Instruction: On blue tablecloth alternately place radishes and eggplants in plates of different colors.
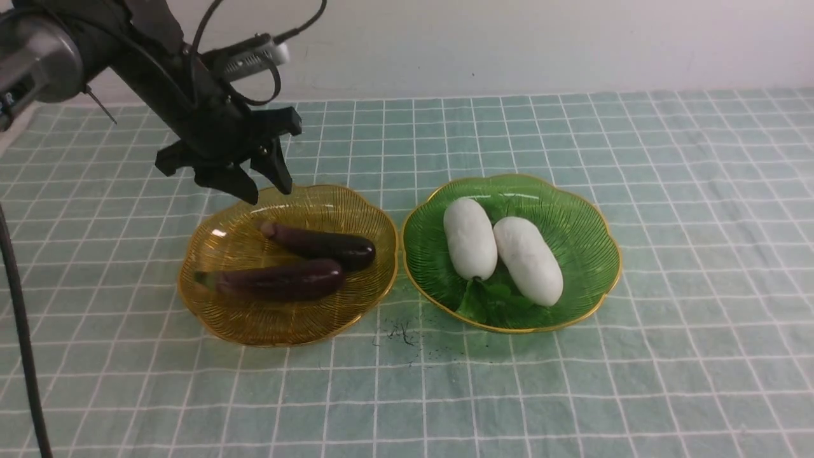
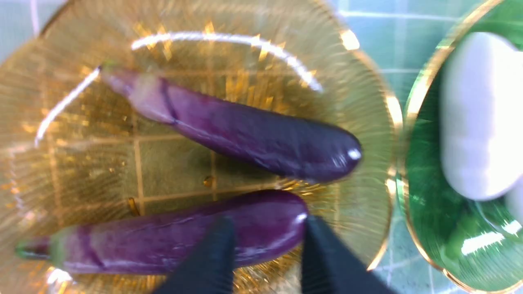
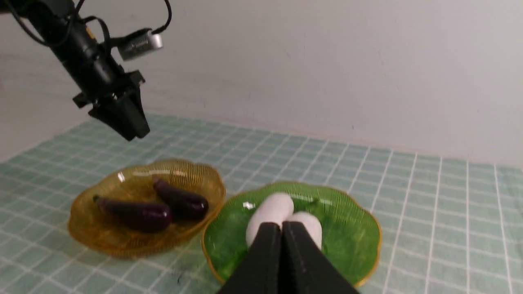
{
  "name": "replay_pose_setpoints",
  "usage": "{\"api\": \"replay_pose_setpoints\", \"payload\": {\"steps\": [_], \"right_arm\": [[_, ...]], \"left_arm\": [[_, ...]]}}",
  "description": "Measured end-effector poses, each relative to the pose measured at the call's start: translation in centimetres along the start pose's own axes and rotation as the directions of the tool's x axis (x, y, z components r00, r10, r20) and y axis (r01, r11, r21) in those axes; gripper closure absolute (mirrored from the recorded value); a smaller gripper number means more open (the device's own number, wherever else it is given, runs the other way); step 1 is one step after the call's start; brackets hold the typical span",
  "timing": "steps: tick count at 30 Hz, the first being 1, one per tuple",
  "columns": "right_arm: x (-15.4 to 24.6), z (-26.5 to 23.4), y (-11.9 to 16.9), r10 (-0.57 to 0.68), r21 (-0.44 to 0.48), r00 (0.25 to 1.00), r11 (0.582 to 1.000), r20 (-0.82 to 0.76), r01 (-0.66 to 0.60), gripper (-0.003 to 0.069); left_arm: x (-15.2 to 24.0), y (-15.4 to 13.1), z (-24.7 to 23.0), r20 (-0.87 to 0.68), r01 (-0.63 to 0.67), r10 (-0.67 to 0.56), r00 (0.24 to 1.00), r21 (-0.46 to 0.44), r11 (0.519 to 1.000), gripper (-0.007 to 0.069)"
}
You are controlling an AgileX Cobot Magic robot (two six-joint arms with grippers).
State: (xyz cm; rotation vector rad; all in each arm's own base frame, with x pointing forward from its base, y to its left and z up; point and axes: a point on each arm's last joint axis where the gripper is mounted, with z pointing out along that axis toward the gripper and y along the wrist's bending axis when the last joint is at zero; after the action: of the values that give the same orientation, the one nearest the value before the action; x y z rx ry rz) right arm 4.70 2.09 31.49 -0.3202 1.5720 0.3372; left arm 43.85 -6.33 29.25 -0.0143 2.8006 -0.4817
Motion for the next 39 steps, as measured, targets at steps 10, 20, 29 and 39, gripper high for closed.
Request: {"api": "replay_pose_setpoints", "payload": {"steps": [10,20,29,39], "right_arm": [[1.9,1.0,0.0,0.002,-0.001,0.997,1.0,0.08,-0.002,0.0674],[3.7,1.4,-0.1,0.002,0.001,1.0,1.0,-0.003,-0.002,0.0674],[4.6,1.4,-0.1,0.002,0.001,0.998,1.0,-0.063,-0.002,0.0674],[9.8,0.7,-0.8,0.016,0.109,0.995,0.994,-0.101,-0.005,0.0674]], "left_arm": [[0.4,-0.9,-2.9,0.057,-0.098,0.097,0.994,0.007,0.995,0.0633],[0.4,-0.9,-3.0,0.056,-0.119,0.118,0.991,0.007,0.993,0.0633],[0.4,-0.9,-3.0,0.057,-0.12,0.119,0.991,0.007,0.993,0.0633],[0.4,-0.8,-3.0,0.056,-0.123,0.123,0.991,-0.004,0.992,0.0633]]}}
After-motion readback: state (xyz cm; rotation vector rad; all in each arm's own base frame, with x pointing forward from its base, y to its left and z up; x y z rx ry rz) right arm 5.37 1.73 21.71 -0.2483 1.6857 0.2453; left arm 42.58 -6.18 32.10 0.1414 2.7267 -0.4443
